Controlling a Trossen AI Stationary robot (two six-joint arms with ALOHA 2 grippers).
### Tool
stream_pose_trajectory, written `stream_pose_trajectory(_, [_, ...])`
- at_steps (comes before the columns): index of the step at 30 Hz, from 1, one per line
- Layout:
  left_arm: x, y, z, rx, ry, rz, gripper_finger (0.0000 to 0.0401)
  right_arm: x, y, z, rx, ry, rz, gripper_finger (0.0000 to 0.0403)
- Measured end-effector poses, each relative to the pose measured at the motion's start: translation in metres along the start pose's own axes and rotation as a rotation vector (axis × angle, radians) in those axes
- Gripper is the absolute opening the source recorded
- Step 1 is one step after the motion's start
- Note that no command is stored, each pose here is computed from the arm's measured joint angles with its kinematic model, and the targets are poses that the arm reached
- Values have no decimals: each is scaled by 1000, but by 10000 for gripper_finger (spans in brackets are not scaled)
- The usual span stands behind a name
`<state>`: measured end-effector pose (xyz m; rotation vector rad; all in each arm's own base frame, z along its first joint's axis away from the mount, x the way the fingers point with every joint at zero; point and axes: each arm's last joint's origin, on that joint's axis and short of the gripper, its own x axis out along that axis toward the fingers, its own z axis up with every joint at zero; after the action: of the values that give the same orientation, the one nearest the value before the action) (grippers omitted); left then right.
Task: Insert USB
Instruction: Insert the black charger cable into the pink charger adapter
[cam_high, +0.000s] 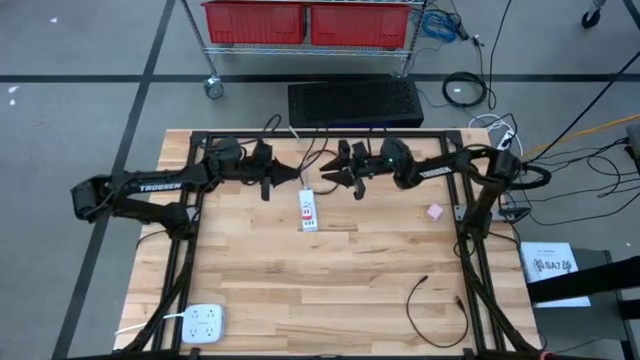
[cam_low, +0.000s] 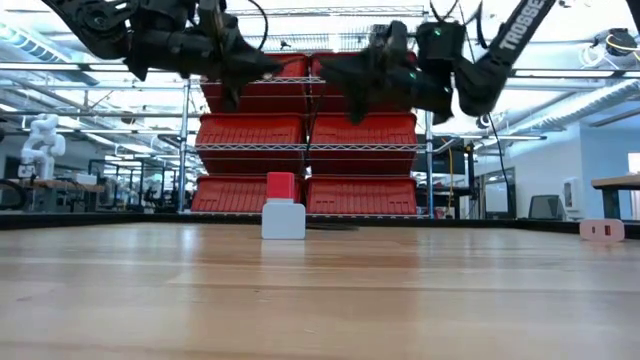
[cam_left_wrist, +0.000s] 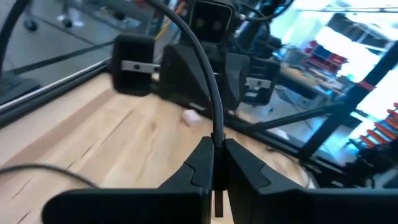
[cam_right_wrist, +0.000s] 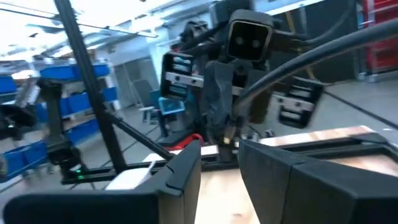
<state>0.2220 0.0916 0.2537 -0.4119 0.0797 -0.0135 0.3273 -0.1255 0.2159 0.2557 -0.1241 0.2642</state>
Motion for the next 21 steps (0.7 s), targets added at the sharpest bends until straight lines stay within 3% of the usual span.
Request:
stream_pose_trajectory(10, [3, -14, 4, 67, -26, -156, 27, 35, 8, 31, -68, 29, 130, 100])
stream_pose_trajectory(16, [3, -19, 4, 87, -12, -247, 28, 45, 14, 33, -150, 55, 163, 100])
stream_pose_trajectory(21, [4, -20, 3, 87, -5, -260, 28, 52, 22, 34, -215, 46, 192, 100])
